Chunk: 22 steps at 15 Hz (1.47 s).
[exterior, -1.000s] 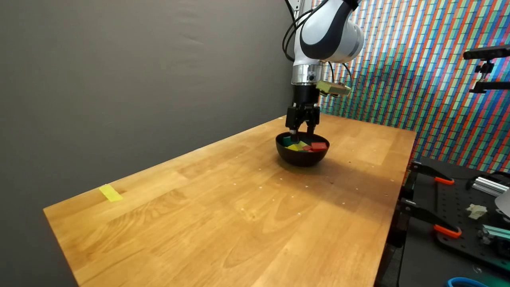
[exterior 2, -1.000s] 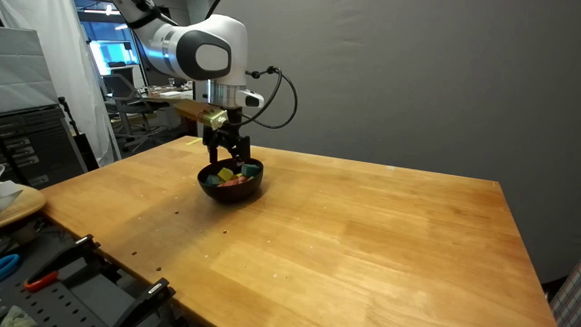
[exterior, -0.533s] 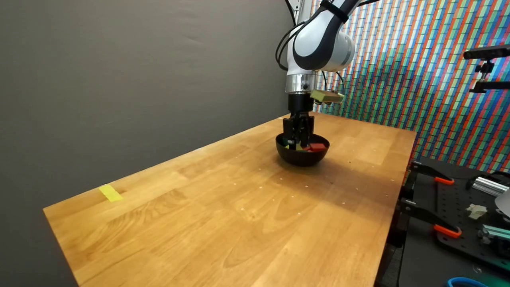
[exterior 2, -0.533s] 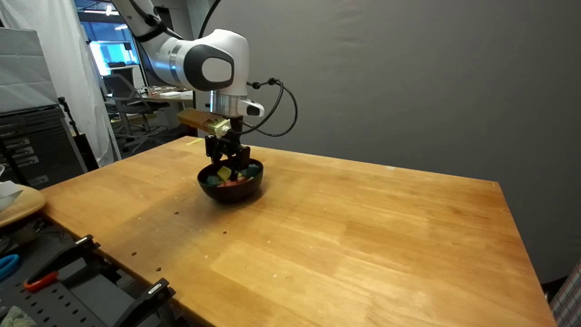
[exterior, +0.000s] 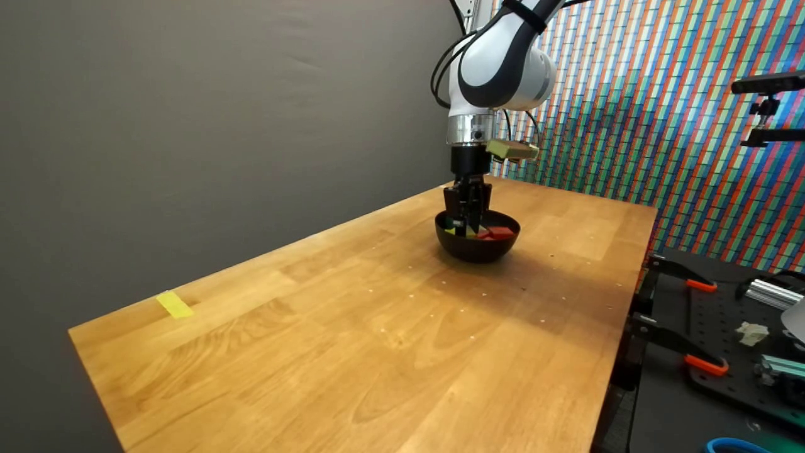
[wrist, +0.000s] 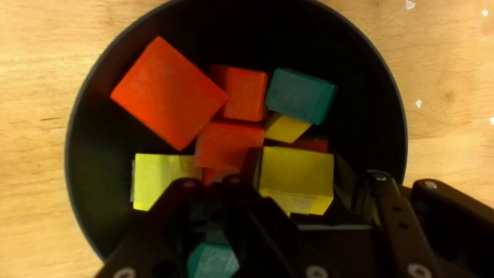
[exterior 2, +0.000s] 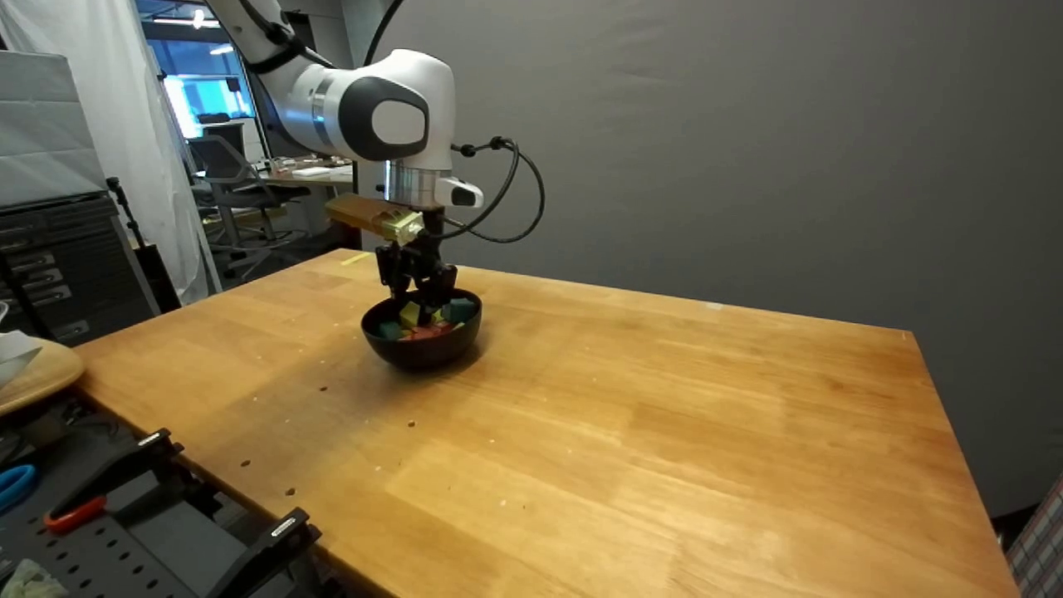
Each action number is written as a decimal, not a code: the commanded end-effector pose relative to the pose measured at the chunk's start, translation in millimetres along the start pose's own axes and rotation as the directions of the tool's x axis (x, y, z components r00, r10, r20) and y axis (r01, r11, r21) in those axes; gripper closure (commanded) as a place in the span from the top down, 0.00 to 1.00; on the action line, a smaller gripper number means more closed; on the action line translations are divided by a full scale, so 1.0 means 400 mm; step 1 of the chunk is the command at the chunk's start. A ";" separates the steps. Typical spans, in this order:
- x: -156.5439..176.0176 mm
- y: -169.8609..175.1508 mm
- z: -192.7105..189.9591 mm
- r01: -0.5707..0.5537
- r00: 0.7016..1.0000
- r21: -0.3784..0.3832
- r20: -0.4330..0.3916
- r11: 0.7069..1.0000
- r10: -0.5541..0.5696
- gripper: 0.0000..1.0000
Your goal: Remove the objects from the bowl and put them on the table
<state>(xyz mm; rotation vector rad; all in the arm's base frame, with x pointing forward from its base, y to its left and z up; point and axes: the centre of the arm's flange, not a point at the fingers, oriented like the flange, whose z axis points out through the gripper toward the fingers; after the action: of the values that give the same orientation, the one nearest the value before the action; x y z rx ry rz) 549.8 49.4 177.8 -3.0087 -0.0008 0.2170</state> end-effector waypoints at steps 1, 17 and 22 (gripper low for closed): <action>-0.025 -0.016 -0.071 0.049 0.999 0.005 0.006 0.999 -0.049 0.24; -0.034 -0.534 0.000 0.535 0.828 -0.351 0.036 0.768 -0.560 0.24; -0.014 -0.532 0.075 0.546 0.828 -0.332 0.077 0.769 -0.555 0.75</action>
<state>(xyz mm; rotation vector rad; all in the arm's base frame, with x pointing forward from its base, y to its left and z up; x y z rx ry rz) 523.9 258.6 179.8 -3.1493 -1.0141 0.1172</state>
